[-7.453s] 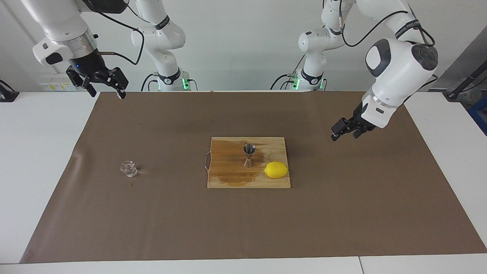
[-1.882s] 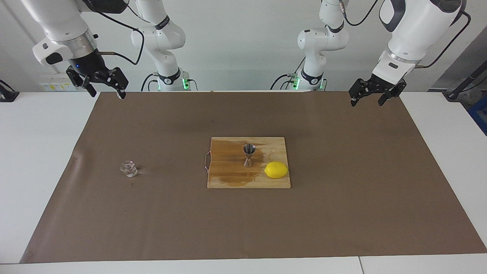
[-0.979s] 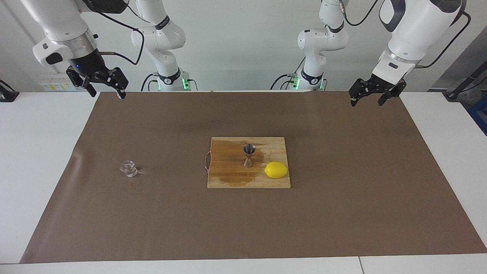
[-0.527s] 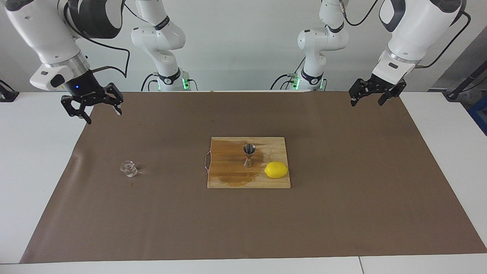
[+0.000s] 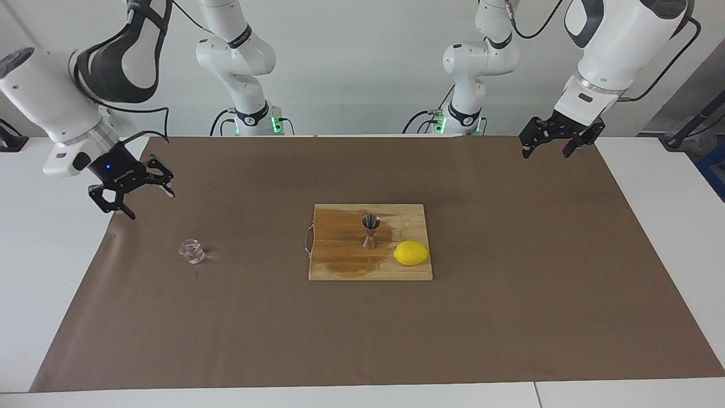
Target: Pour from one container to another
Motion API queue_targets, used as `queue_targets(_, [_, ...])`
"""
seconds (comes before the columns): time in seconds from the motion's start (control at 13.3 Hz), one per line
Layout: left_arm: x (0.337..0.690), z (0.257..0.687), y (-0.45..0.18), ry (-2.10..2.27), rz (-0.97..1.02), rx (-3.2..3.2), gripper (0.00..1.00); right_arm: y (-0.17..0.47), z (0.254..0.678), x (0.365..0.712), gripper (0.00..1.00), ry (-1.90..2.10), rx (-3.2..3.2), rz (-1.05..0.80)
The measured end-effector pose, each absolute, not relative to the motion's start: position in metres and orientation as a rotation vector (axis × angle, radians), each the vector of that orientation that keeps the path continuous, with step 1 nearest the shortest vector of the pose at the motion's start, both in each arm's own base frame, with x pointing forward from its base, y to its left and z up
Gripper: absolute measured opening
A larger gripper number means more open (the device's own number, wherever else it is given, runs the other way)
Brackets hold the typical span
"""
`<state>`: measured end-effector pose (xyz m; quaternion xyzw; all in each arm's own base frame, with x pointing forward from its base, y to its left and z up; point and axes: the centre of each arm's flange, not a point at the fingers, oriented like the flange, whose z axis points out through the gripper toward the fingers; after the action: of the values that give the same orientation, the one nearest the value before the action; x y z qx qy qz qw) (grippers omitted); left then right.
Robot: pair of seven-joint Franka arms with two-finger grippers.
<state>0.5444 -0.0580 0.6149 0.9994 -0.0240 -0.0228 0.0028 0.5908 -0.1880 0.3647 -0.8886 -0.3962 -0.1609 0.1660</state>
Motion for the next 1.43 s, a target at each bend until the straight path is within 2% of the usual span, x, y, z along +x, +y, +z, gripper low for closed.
queue_targets(0.3, [0.544, 0.615, -0.058, -0.075, -0.072, 3.134, 1.0, -0.203, 0.305, 0.584, 1.0, -1.35, -2.29, -0.538])
queue_targets(0.83, [0.544, 0.615, -0.058, -0.075, -0.072, 3.134, 1.0, -0.196, 0.267, 0.576, 1.0, -1.507, -1.957, -0.674])
queue_targets(1.43, [0.544, 0.615, -0.058, -0.075, -0.072, 3.134, 1.0, -0.193, 0.24, 0.599, 1.0, -1.492, -1.836, -0.75])
